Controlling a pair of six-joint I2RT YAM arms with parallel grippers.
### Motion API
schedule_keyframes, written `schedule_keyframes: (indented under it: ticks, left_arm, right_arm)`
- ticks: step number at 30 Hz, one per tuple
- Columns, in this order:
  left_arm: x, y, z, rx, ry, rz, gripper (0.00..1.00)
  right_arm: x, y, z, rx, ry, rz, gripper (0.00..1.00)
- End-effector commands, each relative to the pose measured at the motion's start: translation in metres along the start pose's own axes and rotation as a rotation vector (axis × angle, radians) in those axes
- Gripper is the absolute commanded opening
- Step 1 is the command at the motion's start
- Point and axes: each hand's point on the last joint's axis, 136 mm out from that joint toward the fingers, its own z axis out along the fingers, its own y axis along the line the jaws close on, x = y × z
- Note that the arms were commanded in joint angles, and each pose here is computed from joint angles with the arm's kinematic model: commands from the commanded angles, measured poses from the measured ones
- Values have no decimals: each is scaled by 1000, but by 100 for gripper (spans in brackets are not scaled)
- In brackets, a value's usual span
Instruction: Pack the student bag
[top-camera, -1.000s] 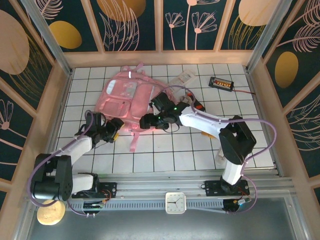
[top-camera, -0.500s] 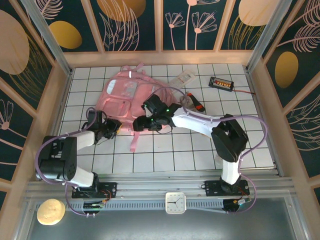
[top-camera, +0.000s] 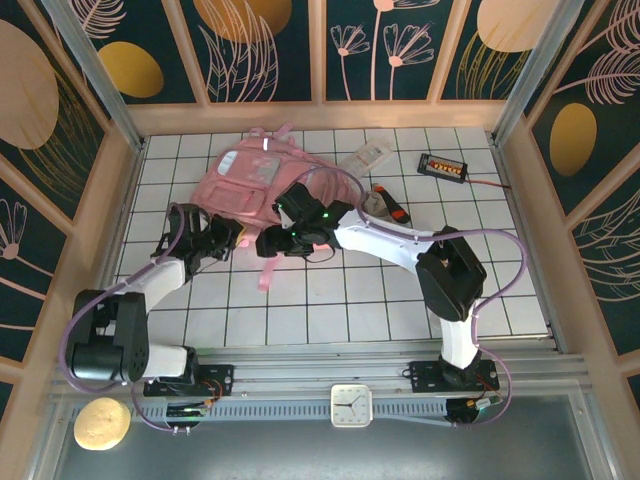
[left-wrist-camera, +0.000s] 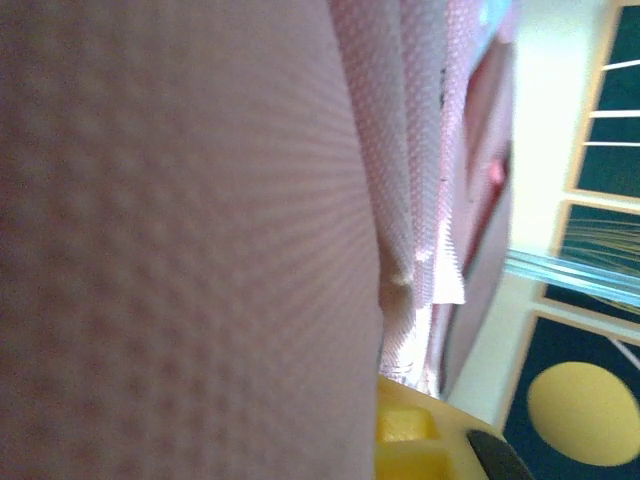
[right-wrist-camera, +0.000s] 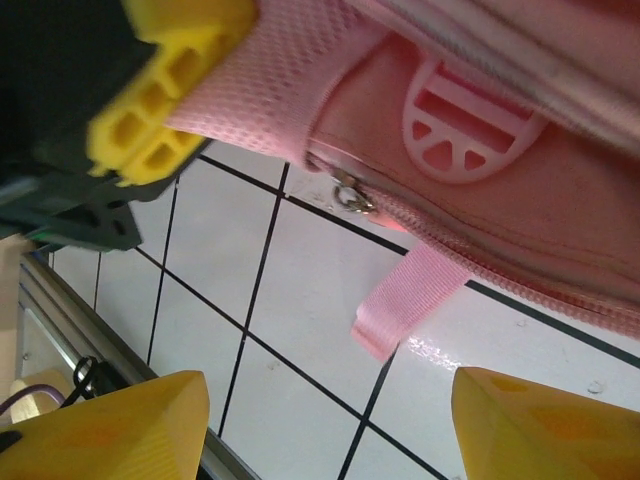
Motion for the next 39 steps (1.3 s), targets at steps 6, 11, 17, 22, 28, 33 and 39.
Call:
schedule_keyframes:
  ticks: [6,11,17,22,28,33,39]
  left_arm:
    - [5,-107,-15,301,-71,-151,0]
    - [10,-150,-13,378,-71,-191,0]
    - [14,-181,-12,414,-52,-182,0]
    - [15,-192,-12,429,-37,-179,0]
    - [18,-196,-14,444,-18,-193,0]
    - [20,-196,-14,445,-10,-198,0]
    - [19,-198,-17,453,-16,-199,0]
  right_arm:
    - [-28,3,-53,-227,-126,191,79]
    - [-47,-3,-83,-404,-222,313,79]
    - [-62,12,-98,-489,-266,330,76]
    - [-72,15,-112,-518,-308,329,66]
    - [-87,15,-102,-551,-335,323,64]
    - [-100,16,-97,-559,-350,309,64]
    - [-103,3,-90,-530,-348,324,64]
